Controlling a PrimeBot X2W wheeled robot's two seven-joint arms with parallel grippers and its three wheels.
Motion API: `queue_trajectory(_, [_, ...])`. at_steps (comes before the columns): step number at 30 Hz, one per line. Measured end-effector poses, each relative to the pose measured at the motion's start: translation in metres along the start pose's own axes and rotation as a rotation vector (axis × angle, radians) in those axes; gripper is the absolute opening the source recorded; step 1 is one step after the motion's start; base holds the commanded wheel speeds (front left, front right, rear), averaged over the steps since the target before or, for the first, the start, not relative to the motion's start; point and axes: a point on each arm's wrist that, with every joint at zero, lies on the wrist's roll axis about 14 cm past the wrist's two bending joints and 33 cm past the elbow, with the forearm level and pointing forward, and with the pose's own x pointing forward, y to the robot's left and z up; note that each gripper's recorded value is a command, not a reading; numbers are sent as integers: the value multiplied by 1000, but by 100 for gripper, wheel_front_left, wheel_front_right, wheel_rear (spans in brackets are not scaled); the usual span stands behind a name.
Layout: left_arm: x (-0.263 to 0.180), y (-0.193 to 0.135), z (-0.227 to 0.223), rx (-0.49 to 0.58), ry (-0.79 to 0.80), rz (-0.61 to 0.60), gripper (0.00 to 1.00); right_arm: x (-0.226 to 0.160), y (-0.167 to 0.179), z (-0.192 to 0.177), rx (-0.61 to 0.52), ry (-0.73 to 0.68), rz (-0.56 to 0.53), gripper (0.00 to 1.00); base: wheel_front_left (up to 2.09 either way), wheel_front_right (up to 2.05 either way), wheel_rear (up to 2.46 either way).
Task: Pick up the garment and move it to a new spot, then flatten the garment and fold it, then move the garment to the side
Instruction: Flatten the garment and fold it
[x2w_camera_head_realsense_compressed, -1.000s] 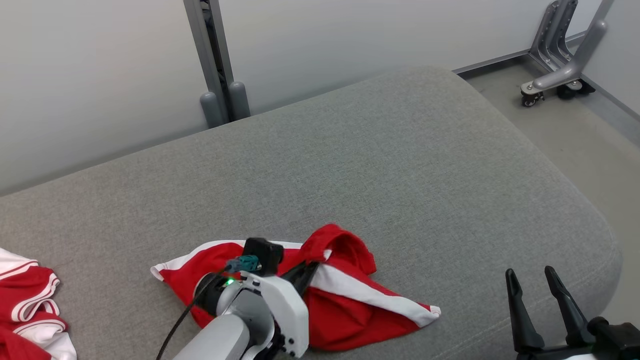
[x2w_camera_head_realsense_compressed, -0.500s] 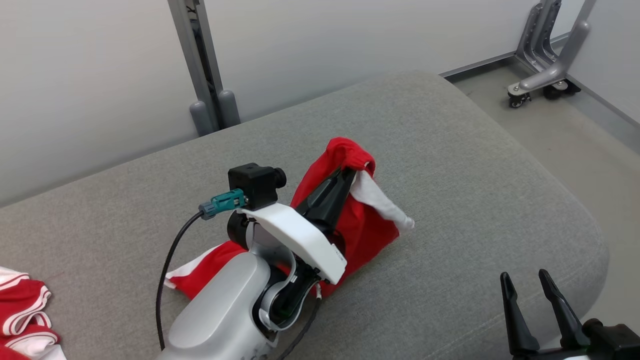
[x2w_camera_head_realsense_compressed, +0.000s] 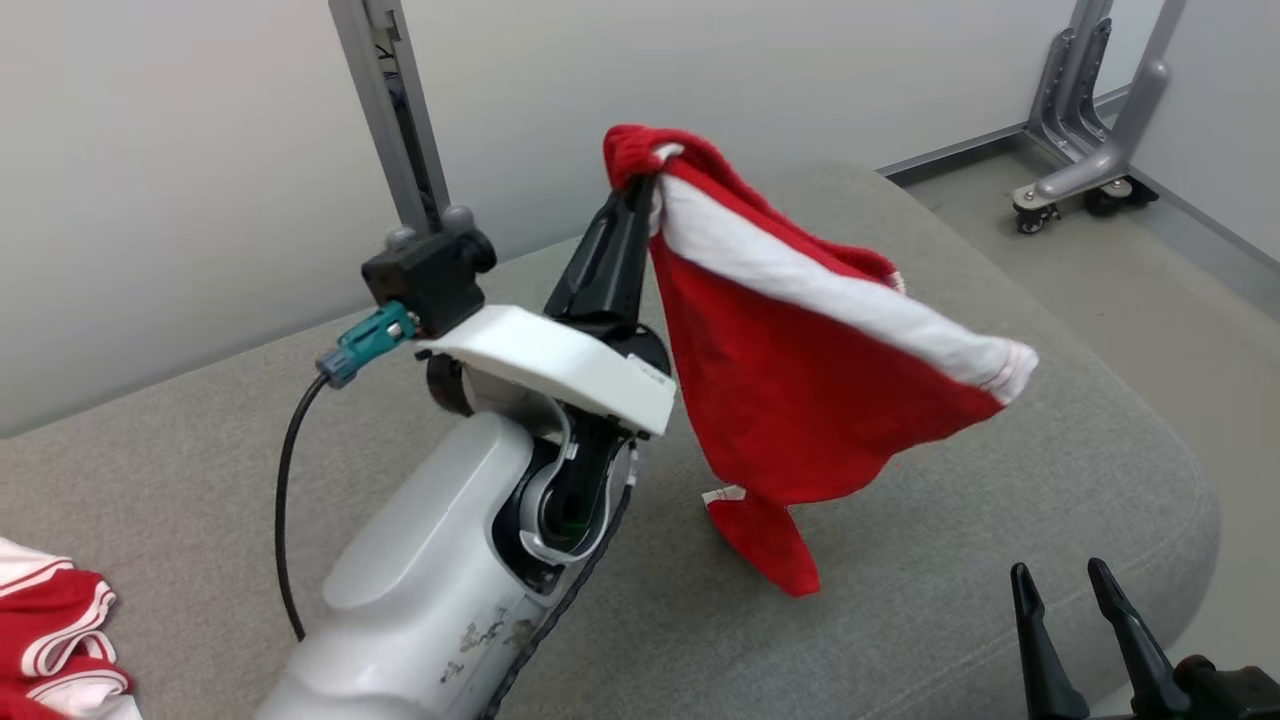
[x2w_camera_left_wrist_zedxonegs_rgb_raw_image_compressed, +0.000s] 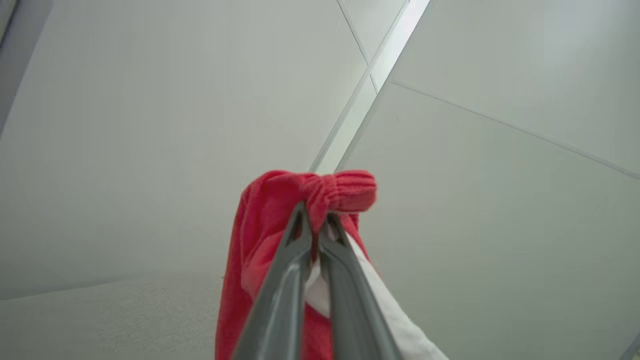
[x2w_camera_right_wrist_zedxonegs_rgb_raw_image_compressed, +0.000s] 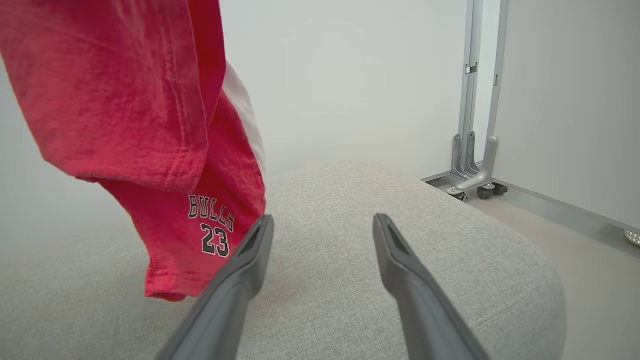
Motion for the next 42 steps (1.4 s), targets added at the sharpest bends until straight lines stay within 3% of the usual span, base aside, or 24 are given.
queue_trajectory(4, [-32,72,-11,-24,8,243,0,7,8,-3,-2,10,28,100,0,0,0])
queue_trajectory(8, [-101,149,-36,-55,43,521,0,17,22,-7,-5,25,73,100,0,0,0])
queue_trajectory(15, [-191,210,-48,-55,50,786,0,41,50,-11,-27,40,166,100,0,0,0])
queue_trajectory(22, [-252,220,-64,-122,55,939,0,56,78,-22,-26,68,248,100,0,0,0])
queue_trajectory(25, [-274,216,-84,-206,83,999,0,60,88,-27,-24,84,279,100,0,0,0])
queue_trajectory(35, [-289,189,-132,-381,185,1014,0,72,110,-35,-19,102,339,100,0,0,0])
queue_trajectory(36, [-290,189,-134,-386,191,1016,7,72,111,-36,-18,105,343,100,0,0,0])
queue_trajectory(37, [-290,190,-133,-392,186,1020,61,72,113,-38,-18,108,348,100,0,0,0])
queue_trajectory(38, [-290,192,-131,-391,177,1024,100,73,114,-39,-17,111,352,100,0,0,0])
queue_trajectory(42, [-282,199,-116,-302,162,998,100,73,119,-41,-12,118,366,100,0,0,0])
